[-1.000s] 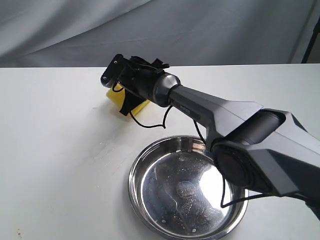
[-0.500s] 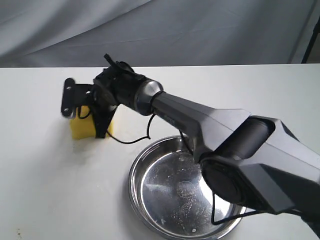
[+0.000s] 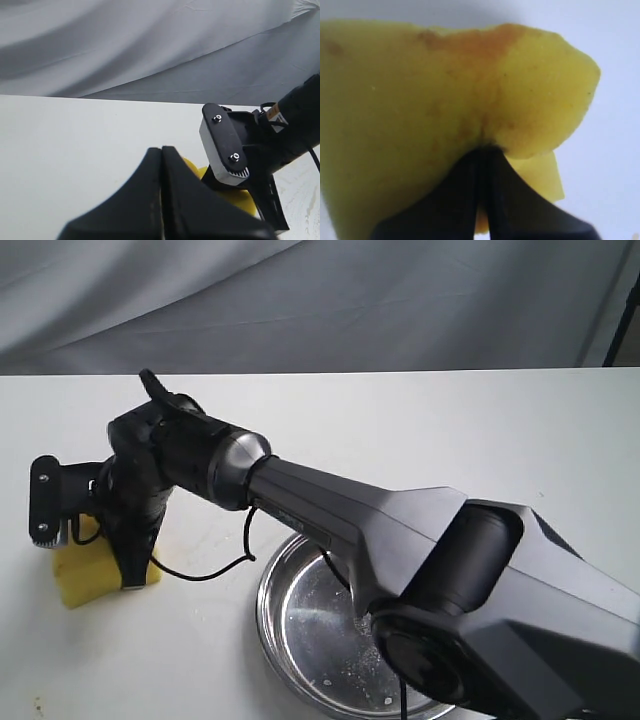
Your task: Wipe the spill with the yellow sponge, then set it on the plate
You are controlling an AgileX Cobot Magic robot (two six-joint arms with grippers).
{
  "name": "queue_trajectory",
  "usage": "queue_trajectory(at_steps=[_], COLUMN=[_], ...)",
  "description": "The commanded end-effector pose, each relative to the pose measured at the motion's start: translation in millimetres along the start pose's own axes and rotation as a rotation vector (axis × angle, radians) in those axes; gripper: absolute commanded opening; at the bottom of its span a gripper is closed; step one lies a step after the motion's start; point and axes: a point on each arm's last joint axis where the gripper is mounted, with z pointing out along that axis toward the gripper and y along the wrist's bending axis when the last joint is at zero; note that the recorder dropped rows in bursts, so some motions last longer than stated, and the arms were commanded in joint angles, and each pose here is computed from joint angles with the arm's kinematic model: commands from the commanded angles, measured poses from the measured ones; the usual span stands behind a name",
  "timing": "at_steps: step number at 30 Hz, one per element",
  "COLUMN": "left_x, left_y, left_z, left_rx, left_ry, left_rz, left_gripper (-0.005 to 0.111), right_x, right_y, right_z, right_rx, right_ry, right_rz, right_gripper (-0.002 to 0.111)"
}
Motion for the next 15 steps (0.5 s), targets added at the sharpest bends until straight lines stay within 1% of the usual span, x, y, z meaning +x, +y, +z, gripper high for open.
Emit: queue_trajectory(at_steps=[1,4,6,11,15], left_x=[1,1,1,1,1], left_y=[-0.4,-0.4,-0.4,-0.4,-0.4], left_z=[0,0,0,0,0], left_rx=[0.007,0.007,0.007,0.007,0.007], left_ry=[-0.003,-0.003,-0.003,-0.003,-0.003], left_rz=[-0.016,-0.016,-0.016,-0.016,-0.016], left_gripper=[0.0,0.0,0.0,0.0,0.0], right_x=[1,-3,-6,-12,-28], right_y=[25,24,22,25,39], right_z=[-8,-28,-37,-40,-41], right_rx=[-0.145,-0.184,-0.173,-0.175,-0.182], right_ry=[0.177,0.211,0.21,0.202,0.192], right_rz=[0.056,0.113,0.162,0.354,0.351], right_gripper=[0.0,0.0,0.0,0.0,0.0])
